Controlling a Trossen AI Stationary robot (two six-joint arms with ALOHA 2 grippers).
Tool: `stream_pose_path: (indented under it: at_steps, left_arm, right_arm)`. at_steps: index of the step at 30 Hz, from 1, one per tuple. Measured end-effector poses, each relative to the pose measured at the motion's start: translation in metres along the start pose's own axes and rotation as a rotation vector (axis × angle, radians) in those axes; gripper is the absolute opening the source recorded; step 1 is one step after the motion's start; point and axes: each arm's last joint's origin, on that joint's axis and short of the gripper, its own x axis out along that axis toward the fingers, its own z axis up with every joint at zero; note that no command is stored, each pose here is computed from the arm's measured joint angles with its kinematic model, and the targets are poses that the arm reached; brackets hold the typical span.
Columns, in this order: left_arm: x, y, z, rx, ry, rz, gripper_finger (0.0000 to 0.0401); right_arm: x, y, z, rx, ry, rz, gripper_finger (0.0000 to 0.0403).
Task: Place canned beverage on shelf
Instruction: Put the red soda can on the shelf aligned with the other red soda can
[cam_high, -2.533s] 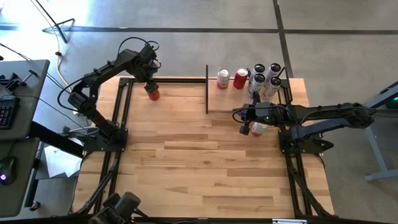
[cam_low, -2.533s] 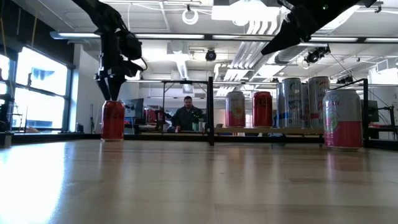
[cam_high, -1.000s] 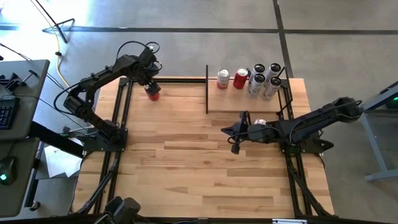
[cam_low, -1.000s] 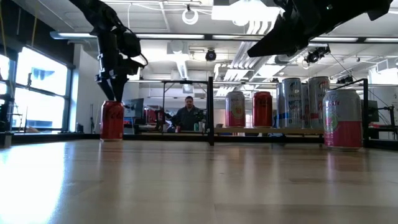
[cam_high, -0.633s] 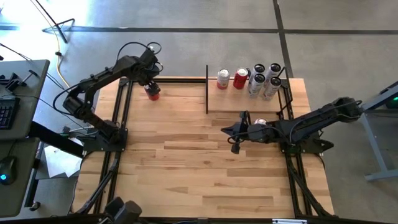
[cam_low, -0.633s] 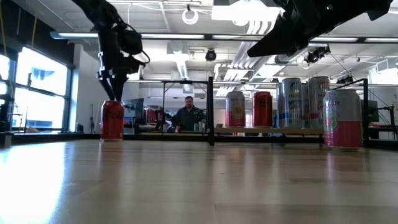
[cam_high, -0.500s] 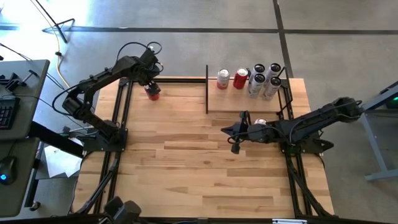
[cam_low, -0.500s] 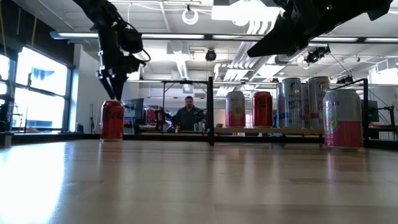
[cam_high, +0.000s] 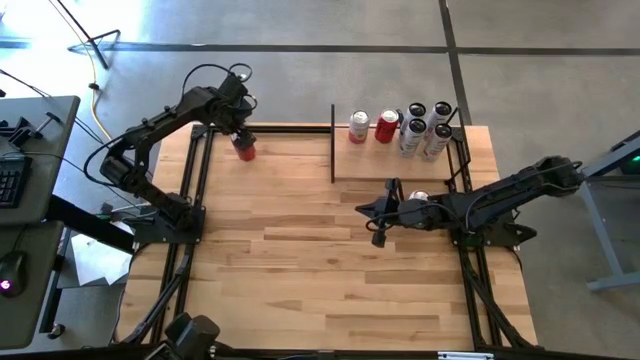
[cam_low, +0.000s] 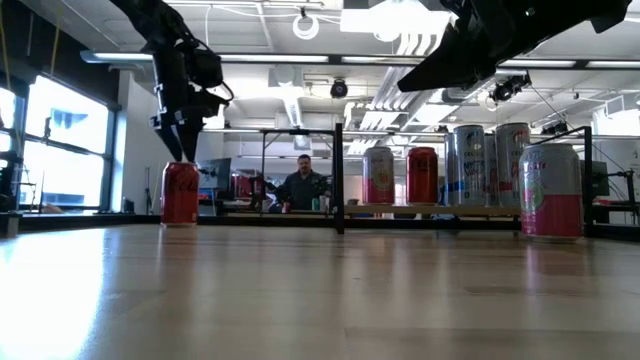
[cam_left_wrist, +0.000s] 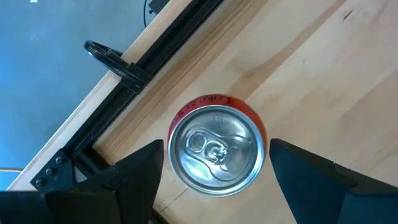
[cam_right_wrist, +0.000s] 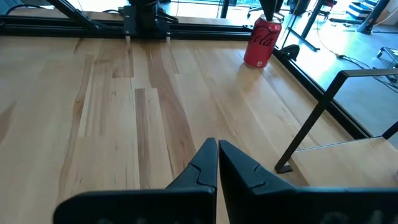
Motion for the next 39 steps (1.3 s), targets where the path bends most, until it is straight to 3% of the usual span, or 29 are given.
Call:
stream_pose_path:
  at_steps: [24, 33, 39]
  left_arm:
    - [0.017, -0.001, 0.005, -0.001, 0.054, -0.012, 0.0284]
    - [0.013, -0.008, 0.003, -0.028, 0.064, -0.005, 0.0228]
    - [0.005, -0.016, -0.002, -0.052, 0.066, -0.054, 0.0227]
  right_arm:
    - [0.0, 0.0, 0.0, -0.002, 0.0, 0.0, 0.0]
    - [0.0, 0.0, 0.0, -0.002, 0.0, 0.0, 0.0]
    - [0.0, 0.0, 0.0, -0.003, 0.0, 0.0, 0.0]
